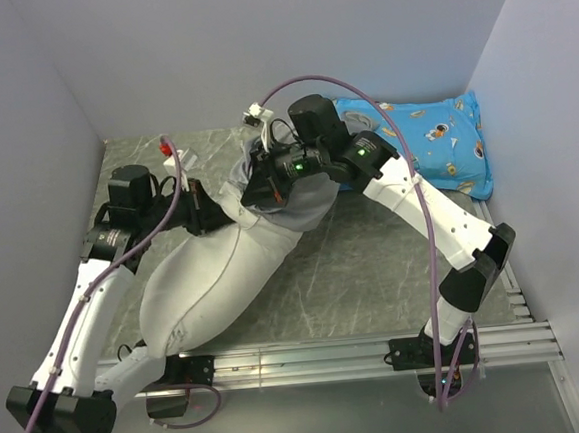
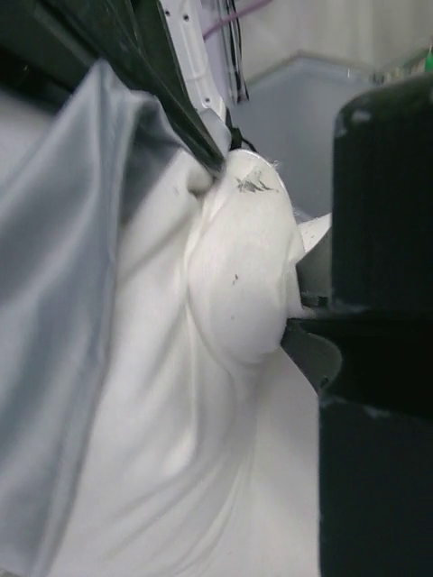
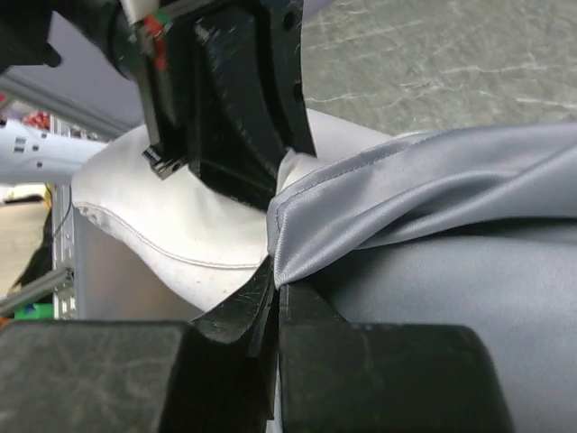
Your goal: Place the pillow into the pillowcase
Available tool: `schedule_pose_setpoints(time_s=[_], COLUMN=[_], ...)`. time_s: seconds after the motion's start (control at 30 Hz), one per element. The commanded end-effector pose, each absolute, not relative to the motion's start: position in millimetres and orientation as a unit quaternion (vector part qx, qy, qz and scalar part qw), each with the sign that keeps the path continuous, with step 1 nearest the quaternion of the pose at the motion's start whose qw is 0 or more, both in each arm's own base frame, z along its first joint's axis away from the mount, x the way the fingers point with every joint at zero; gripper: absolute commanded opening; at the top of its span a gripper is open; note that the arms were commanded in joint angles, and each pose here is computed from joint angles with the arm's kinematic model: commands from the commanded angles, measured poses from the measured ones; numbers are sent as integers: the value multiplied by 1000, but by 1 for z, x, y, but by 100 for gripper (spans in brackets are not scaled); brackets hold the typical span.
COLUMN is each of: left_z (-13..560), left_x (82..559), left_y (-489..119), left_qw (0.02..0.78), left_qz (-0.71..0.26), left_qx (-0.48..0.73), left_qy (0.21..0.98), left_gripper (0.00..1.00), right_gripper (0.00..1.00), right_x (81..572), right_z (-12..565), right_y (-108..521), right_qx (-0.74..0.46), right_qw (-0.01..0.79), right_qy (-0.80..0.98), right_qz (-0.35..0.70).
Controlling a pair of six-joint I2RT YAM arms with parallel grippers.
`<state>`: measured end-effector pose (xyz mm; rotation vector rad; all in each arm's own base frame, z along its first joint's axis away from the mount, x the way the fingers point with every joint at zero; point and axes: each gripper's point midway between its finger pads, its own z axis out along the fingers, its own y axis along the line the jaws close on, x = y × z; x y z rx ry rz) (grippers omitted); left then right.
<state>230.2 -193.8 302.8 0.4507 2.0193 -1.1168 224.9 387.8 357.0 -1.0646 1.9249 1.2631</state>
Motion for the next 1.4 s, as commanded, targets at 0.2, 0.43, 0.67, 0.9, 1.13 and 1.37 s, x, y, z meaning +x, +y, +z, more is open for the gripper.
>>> schedule_pose_setpoints(time_s=[0.2, 0.43, 0.67, 0.9, 1.13, 1.37], left_z=[276, 279, 276, 323, 387, 278], left_x=[287, 283, 283, 267, 238, 319], left_y=[-157, -157, -159, -195, -210, -161], left_qw=[345, 367, 366, 360, 326, 226], left_qz=[-506, -497, -497, -572, -672, -658], left_qx=[193, 226, 227, 239, 166, -35], left_qy=[767, 753, 753, 697, 644, 717], left_gripper=[0, 0, 0, 0, 0, 0], right_gripper=[0, 26, 11, 0, 0, 0], right_x=[245, 255, 236, 204, 210, 337], right_z=[347, 311, 343, 397, 444, 382], right_y=[376, 341, 365, 397, 434, 435], right_qx=[-316, -310, -342, -355, -363, -217], right_qw=[314, 353, 314, 242, 273, 319], right_qy=[752, 784, 740, 669, 626, 727], right_qz=[486, 406, 487, 607, 634, 568])
